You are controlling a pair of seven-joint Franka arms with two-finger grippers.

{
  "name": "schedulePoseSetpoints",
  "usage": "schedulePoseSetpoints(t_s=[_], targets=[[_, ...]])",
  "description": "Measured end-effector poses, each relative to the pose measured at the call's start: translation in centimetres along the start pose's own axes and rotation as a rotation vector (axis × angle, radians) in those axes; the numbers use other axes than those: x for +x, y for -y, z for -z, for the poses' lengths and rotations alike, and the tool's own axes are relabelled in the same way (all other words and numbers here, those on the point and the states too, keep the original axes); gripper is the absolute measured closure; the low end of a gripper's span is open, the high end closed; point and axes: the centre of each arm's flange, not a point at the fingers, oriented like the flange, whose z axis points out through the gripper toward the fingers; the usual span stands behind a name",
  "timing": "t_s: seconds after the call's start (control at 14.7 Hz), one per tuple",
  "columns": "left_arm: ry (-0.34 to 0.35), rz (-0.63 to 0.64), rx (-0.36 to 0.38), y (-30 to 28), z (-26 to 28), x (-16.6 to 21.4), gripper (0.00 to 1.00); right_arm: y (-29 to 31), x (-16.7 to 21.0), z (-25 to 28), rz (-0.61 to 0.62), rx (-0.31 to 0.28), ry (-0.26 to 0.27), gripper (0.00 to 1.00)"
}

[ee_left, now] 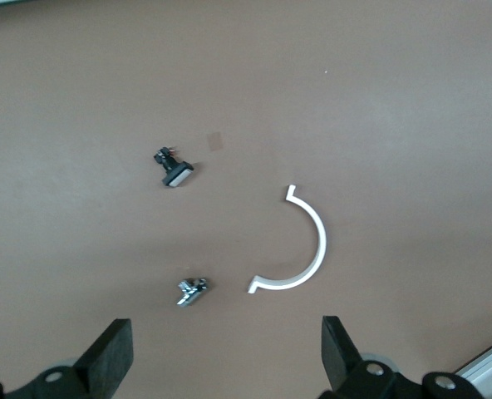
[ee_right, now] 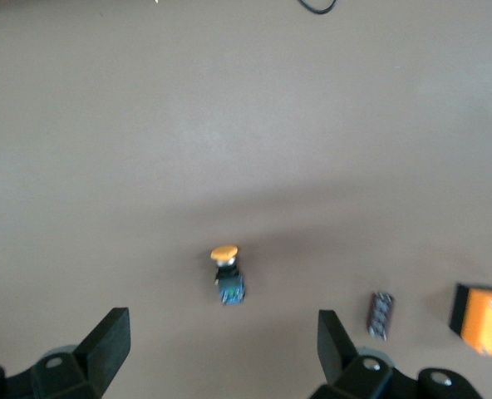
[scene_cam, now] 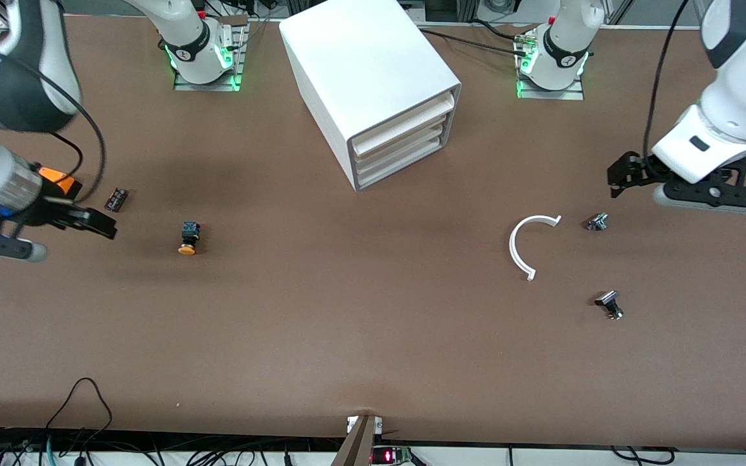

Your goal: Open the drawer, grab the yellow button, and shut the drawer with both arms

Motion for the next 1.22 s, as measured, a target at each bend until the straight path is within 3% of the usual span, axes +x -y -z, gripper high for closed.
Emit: schedulePoseSetpoints(t_s=[0.34,1.02,1.22], targets=[[0.021,-0.015,-0.024,0.9,-0.2,-0.3,0.0,0.2,-0.9,5.0,0.006,0.005,0.067,0.0],[0.032,0.013,-0.056,2.3,-0.3,-0.6,0.0,-6.5,-3.3,3.6,0.06,-0.01,0.193,0.0],[0.037,0.012,-0.057,2.2,-0.3,-0.6,0.0,-7.1,-4.1,2.3,0.149,0.003,0.202,0.0]])
